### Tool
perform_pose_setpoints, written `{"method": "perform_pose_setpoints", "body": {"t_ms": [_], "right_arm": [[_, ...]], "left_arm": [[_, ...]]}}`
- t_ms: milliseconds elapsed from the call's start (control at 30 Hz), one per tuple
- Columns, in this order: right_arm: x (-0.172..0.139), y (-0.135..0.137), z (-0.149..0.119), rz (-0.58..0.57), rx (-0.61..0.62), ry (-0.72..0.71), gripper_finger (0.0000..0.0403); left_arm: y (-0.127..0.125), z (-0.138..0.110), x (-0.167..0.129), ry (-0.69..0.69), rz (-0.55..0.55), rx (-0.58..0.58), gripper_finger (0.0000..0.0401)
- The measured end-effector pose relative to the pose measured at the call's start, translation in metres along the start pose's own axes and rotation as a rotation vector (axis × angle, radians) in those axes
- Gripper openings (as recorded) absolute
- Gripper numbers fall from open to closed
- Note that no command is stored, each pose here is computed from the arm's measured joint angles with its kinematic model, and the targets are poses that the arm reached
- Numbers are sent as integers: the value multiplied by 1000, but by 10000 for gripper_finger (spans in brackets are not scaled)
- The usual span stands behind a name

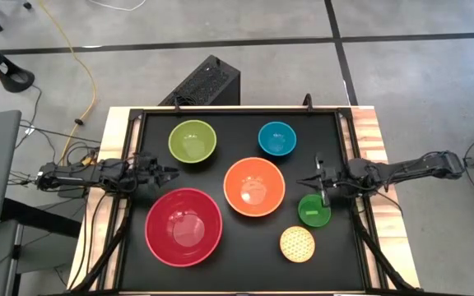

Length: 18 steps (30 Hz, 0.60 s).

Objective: Nest bowls inside each other
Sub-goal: Stack the orange bowl into the red bowl

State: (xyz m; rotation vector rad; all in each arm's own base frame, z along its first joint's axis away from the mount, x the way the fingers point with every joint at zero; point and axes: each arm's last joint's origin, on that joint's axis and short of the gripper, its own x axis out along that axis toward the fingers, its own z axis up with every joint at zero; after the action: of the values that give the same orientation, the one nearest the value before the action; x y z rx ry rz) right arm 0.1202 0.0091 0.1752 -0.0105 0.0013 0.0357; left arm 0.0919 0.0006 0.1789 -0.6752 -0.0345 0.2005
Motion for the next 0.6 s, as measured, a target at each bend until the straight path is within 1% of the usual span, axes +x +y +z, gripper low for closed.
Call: {"method": "perform_pose_setpoints", "body": {"t_ms": [67, 167, 233, 300, 400, 533, 600], "right_arm": [[-1, -2, 12, -43, 46, -129, 31], [-4, -6, 34, -152, 93, -283, 31], [-5, -8, 51, -199, 109, -340, 31], [-2, -9, 71, -224, 119, -368, 28], [8, -10, 103, -262, 147, -355, 16], [35, -12, 136, -285, 242, -225, 5], [48, -15, 148, -306, 235, -148, 8]], "left_arm": [[-1, 1, 0, -4, -13, -12, 128], [-8, 6, -1, -35, -116, 30, 128], [-13, 13, -2, -93, -184, 58, 128], [-19, 21, -4, -161, -216, 94, 128], [-28, 35, -7, -192, -168, 186, 122], [-40, 54, -6, -147, -28, 311, 96], [-47, 65, -6, -109, 60, 365, 79]]}}
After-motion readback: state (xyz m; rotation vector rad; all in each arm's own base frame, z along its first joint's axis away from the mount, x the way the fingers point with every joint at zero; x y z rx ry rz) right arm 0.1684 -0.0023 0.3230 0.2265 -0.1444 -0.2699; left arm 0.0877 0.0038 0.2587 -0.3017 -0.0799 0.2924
